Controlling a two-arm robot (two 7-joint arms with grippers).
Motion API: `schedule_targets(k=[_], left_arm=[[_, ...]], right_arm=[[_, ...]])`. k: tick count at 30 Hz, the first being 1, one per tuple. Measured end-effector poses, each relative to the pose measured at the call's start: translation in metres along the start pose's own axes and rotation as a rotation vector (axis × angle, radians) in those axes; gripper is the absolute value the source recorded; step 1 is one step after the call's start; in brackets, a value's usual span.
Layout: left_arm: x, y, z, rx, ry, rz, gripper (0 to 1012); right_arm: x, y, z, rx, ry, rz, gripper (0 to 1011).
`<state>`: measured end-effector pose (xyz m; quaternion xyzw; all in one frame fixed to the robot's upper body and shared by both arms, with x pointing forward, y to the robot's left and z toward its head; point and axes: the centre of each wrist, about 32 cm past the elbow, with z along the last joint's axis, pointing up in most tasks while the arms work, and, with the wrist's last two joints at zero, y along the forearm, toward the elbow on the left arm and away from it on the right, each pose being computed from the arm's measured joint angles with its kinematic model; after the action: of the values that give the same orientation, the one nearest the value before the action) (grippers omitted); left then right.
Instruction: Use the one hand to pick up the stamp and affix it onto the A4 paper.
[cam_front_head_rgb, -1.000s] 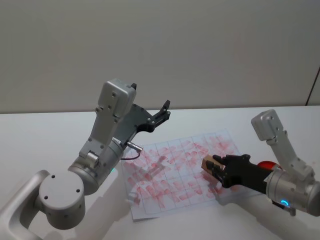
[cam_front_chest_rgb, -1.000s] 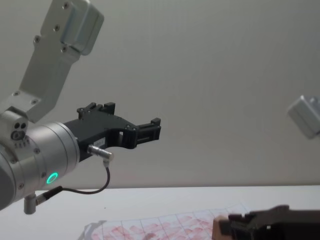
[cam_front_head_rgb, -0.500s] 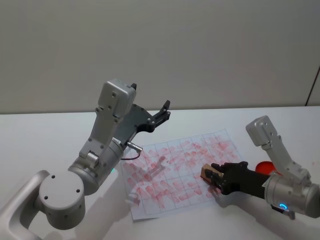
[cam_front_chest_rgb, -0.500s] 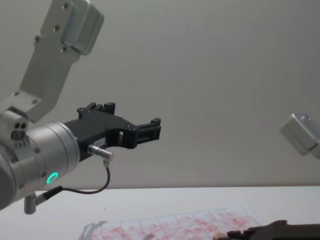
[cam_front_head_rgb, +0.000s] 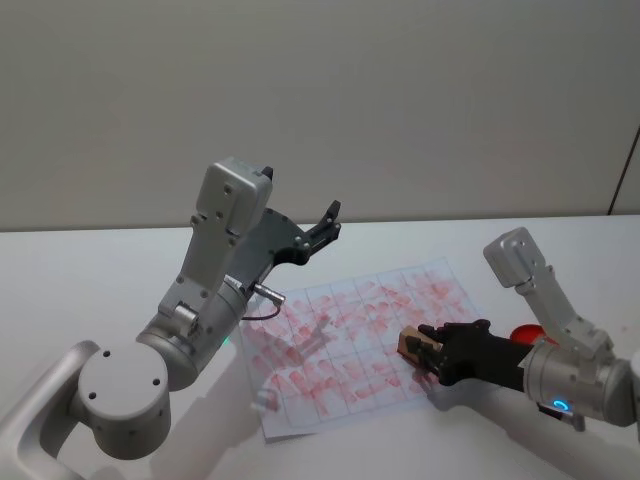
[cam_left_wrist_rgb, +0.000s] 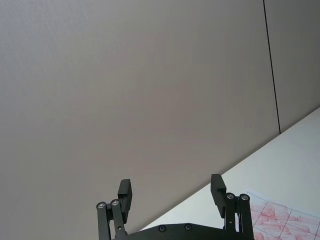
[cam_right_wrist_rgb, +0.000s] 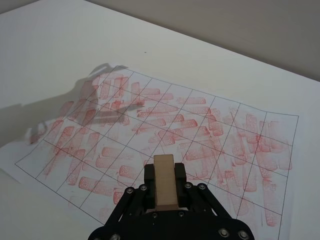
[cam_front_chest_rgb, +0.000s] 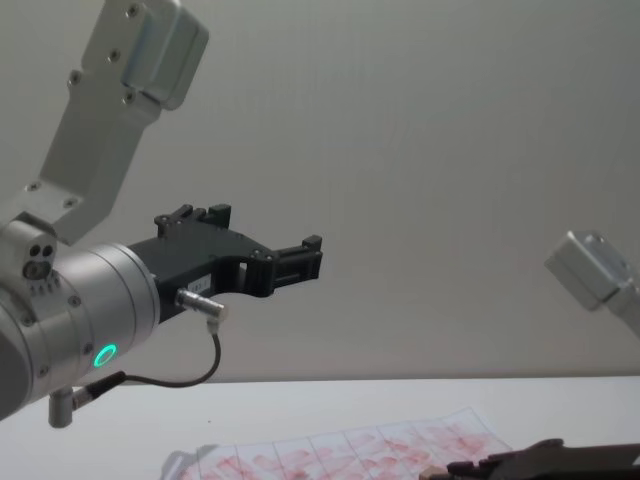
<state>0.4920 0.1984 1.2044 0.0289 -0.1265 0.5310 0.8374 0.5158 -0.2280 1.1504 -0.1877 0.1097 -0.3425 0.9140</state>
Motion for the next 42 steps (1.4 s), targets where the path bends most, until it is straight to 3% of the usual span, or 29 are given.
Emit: schedule_targets(k=[13, 19, 25, 33, 42], left_arm=[[0.0000, 0.0000, 0.0000, 0.000, 0.000, 0.000, 1001], [0.0000, 0.0000, 0.0000, 0.000, 0.000, 0.000, 1001], [0.0000, 0.0000, 0.0000, 0.000, 0.000, 0.000, 1001], [0.0000, 0.0000, 0.0000, 0.000, 0.000, 0.000, 1001], [0.0000, 0.0000, 0.0000, 0.000, 0.000, 0.000, 1001]], right_arm=[[0.004, -0.001, 0.006, 0.069, -0.056, -0.038, 216], [0.006, -0.013, 0.015, 0.156, -0.095, -0.090, 214], [0.005, -0.029, 0.015, 0.218, -0.099, -0.158, 216], [0.001, -0.053, 0.006, 0.242, -0.071, -0.246, 216], [-0.003, -0.081, -0.009, 0.206, -0.026, -0.350, 214]])
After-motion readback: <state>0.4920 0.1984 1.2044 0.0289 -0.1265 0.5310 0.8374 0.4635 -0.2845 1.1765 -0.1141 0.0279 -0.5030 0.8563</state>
